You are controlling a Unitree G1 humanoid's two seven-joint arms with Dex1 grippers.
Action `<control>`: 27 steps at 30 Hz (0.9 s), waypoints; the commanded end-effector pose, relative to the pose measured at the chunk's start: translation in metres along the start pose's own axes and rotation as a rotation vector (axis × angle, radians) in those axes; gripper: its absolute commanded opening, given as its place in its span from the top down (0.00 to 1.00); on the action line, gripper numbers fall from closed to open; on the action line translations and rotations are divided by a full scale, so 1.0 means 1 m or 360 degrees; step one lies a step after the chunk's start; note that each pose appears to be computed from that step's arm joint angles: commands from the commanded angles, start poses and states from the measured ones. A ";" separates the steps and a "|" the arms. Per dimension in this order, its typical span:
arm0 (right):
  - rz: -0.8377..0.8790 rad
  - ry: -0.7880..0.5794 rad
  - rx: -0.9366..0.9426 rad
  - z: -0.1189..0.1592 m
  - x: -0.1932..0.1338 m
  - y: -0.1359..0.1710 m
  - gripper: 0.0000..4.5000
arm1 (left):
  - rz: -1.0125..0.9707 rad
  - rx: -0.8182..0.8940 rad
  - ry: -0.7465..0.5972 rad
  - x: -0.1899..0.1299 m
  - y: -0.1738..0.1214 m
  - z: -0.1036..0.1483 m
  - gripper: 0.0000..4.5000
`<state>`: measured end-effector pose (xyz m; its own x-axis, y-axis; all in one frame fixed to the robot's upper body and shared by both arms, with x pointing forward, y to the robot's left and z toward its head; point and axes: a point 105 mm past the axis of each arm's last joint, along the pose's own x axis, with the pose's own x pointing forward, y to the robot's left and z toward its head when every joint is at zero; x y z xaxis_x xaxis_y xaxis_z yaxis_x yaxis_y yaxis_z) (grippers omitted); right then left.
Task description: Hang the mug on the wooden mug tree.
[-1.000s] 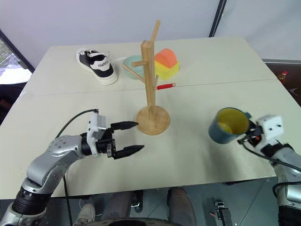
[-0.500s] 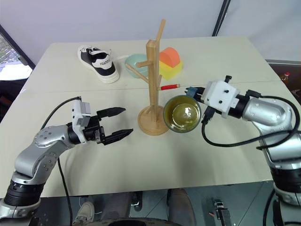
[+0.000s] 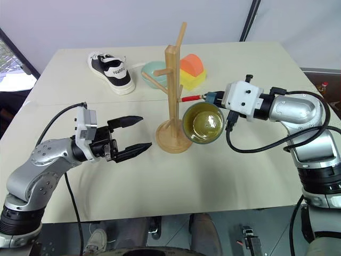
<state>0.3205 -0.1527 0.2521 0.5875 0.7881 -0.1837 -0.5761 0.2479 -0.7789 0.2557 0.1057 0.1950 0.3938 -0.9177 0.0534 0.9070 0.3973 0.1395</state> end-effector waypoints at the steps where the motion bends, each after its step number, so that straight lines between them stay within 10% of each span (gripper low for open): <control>1: 0.0013 -0.0061 -0.0087 0.012 0.005 -0.008 0.99 | 0.0001 0.0066 -0.0041 -0.003 -0.004 0.013 0.00; 11: 0.0081 -0.0094 -0.0089 0.016 0.026 -0.012 0.99 | 0.0038 0.0076 -0.0040 -0.003 -0.005 0.013 0.00; 18: 0.0027 -0.0060 -0.0145 0.015 0.019 -0.023 0.32 | 0.0066 0.0080 -0.0040 -0.004 -0.003 0.013 0.00; 27: -0.0449 -0.0131 0.0521 -0.025 -0.043 -0.043 0.32 | 0.0442 -0.0011 -0.0064 -0.023 0.027 0.002 0.00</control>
<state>0.3377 -0.1954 0.2710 0.6839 0.7290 -0.0301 -0.5704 0.5085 -0.6450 0.2644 0.1247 0.1958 0.5543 -0.8264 0.0986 0.8197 0.5626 0.1076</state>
